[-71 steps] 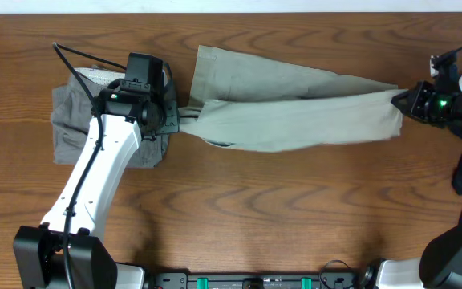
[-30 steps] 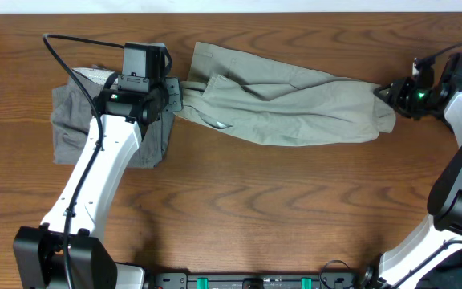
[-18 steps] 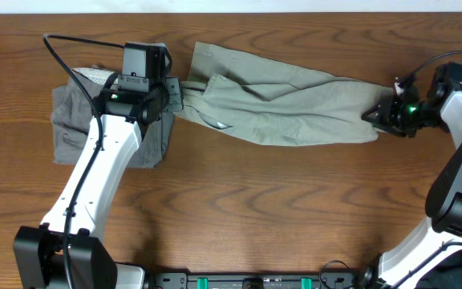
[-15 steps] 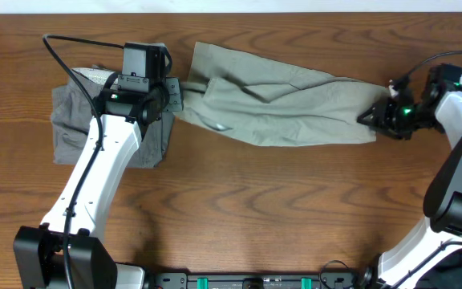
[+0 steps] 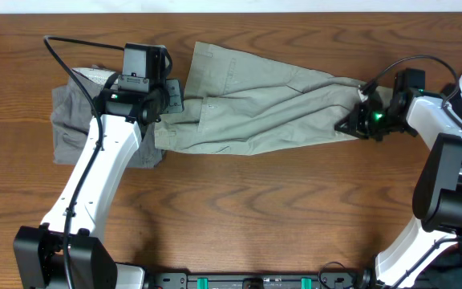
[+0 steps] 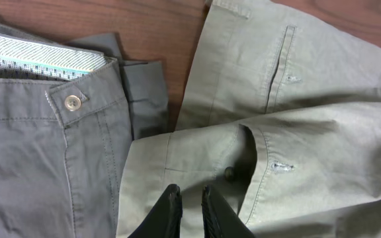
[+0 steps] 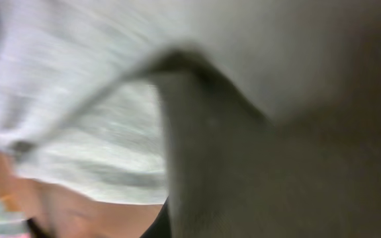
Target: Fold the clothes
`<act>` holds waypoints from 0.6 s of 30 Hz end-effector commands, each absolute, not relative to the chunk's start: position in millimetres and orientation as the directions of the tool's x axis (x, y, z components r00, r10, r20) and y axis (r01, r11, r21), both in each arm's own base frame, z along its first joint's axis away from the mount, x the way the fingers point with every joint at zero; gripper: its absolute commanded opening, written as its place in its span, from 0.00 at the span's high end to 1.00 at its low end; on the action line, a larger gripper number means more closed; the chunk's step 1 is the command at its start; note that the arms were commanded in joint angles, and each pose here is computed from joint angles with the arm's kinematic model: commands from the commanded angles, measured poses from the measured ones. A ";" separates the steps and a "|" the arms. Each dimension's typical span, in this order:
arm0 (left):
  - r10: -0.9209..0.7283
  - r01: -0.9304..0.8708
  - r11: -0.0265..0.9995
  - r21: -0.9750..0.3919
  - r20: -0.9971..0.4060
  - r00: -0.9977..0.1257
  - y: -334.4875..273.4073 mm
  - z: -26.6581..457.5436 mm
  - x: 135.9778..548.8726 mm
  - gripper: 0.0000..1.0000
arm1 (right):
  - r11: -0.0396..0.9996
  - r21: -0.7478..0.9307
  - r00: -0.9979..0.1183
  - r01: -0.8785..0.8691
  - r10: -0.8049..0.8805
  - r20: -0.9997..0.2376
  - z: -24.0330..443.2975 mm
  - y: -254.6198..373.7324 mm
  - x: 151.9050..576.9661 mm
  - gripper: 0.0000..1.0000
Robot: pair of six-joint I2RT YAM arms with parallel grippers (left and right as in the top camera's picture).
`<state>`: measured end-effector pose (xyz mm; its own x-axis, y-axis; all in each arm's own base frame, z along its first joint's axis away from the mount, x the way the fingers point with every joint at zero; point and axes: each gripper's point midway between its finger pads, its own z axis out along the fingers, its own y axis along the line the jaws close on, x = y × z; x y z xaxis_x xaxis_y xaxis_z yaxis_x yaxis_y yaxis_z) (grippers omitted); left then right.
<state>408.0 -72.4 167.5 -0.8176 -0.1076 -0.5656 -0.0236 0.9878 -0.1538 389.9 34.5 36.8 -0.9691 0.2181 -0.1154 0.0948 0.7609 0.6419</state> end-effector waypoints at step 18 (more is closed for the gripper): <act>-0.113 -0.034 0.988 -0.150 -0.553 -0.826 -69.2 163.2 407.6 0.85 | 0.691 0.709 -0.809 0.140 0.492 -0.320 111.5 -40.0 466.1 0.85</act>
<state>407.1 -72.1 166.9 -0.8201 -0.1072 -0.5621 -0.0245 0.9880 -0.1526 464.4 -43.4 100.2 -0.8152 0.4775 -0.3278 0.1246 0.6972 0.7059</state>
